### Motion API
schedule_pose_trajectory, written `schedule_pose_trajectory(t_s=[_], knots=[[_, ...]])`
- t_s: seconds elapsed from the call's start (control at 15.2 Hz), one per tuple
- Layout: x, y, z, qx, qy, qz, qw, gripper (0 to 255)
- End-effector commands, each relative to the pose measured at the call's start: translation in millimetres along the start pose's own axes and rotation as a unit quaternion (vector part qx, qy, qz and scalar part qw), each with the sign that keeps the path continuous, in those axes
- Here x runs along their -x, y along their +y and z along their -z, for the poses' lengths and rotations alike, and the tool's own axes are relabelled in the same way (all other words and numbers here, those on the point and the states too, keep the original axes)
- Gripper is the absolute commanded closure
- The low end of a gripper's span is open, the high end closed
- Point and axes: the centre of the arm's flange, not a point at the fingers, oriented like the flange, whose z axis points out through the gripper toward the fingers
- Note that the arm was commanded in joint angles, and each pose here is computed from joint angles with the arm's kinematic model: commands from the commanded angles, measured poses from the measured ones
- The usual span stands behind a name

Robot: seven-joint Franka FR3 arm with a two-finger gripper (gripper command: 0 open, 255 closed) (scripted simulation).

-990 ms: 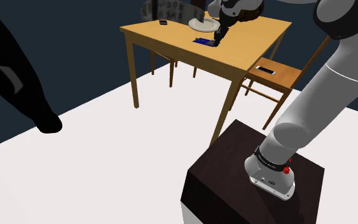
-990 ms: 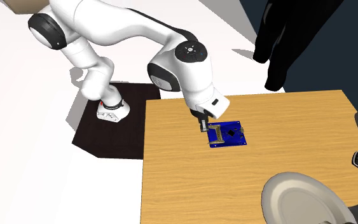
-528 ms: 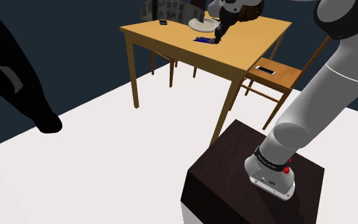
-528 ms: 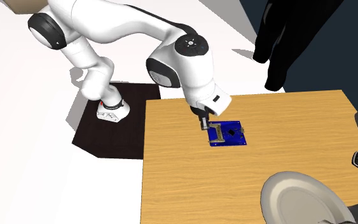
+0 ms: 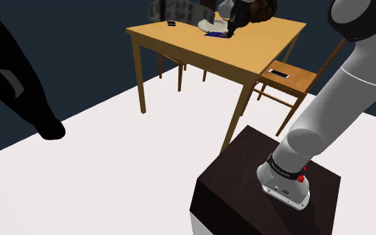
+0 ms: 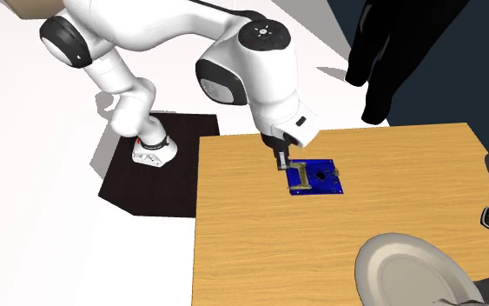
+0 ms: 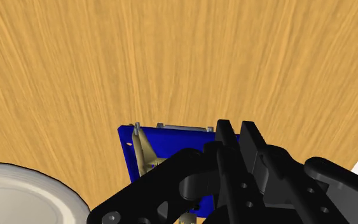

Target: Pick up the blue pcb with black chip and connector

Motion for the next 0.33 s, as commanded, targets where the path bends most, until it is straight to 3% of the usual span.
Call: schedule_pose_trajectory(t_s=[0.0, 0.26], knots=[[-2.1, 0.3, 10.7, 0.000, 0.000, 0.000, 1.0000, 255], [-4.6, 1.1, 21.7, 0.000, 0.000, 0.000, 1.0000, 255]])
